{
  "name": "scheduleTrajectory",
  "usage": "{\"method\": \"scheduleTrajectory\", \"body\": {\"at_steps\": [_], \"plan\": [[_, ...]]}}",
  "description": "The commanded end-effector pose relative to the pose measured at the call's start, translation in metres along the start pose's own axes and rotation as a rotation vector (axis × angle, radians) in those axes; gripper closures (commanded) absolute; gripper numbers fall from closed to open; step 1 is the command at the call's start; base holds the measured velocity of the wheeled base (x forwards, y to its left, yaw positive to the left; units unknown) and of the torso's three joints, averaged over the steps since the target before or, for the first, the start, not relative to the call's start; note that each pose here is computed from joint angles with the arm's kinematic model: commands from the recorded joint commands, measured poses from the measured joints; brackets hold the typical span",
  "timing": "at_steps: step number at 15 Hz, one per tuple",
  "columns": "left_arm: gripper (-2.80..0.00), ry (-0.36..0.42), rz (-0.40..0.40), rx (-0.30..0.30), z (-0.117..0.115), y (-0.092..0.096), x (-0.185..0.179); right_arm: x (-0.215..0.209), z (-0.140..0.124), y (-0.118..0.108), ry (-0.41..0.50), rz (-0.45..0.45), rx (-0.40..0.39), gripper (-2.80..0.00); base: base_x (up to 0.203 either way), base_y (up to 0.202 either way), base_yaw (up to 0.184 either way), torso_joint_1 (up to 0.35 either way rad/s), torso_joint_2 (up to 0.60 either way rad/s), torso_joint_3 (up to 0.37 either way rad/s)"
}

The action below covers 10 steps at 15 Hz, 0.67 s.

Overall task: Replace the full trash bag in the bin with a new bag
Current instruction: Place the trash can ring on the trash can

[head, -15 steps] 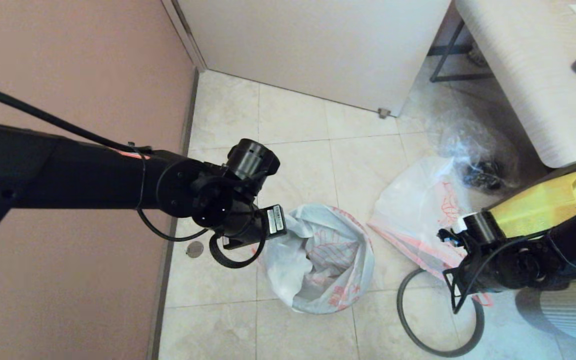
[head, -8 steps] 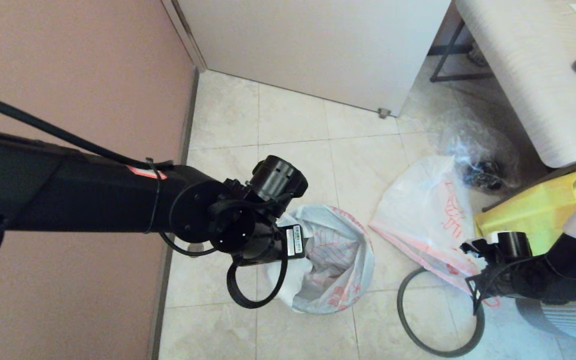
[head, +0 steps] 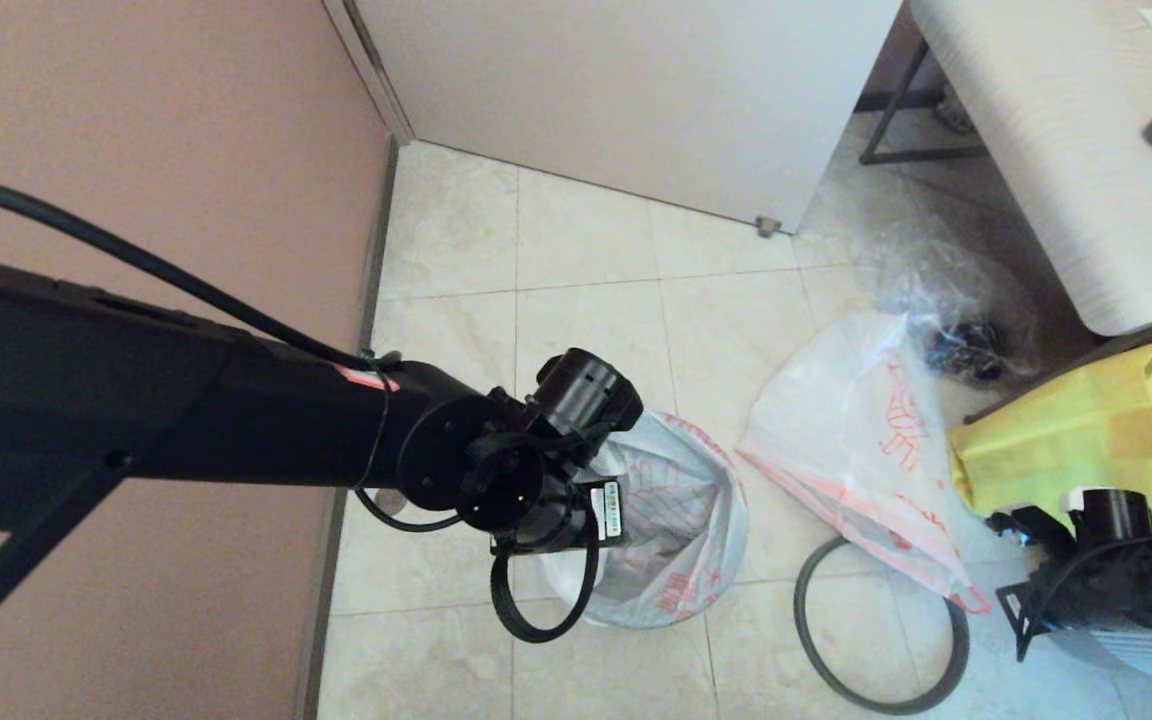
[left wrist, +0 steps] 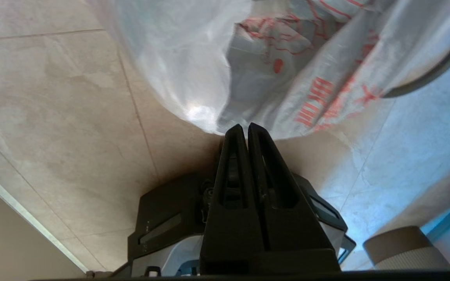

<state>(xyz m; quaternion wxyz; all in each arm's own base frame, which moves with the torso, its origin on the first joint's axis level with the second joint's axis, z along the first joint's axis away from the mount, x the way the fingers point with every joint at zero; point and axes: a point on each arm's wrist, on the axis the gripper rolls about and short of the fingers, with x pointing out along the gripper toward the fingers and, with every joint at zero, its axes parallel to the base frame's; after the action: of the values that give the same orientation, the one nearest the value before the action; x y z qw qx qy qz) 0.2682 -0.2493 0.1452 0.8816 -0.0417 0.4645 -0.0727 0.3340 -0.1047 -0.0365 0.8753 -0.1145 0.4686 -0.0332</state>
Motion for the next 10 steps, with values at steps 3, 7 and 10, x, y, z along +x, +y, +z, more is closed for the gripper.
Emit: {"method": "scheduleTrajectory", "body": {"at_steps": [3, 7, 10], "plan": [[0.00, 0.010, 0.011, -0.001, -0.001, 0.000, 0.005, 0.047, 0.014, -0.007, -0.034, -0.013, -0.005, 0.00, 0.000, 0.000, 0.000, 0.000, 0.00, 0.000], [0.00, 0.028, 0.026, 0.003, -0.004, 0.000, 0.015, 0.097, 0.024, -0.020, -0.065, -0.037, 0.010, 0.00, 0.000, 0.000, 0.000, 0.000, 0.00, 0.000], [0.00, 0.045, 0.055, 0.018, -0.010, -0.003, 0.029, 0.118, 0.008, -0.021, -0.029, -0.014, 0.019, 0.00, 0.000, 0.000, 0.000, 0.000, 0.00, 0.000]]}}
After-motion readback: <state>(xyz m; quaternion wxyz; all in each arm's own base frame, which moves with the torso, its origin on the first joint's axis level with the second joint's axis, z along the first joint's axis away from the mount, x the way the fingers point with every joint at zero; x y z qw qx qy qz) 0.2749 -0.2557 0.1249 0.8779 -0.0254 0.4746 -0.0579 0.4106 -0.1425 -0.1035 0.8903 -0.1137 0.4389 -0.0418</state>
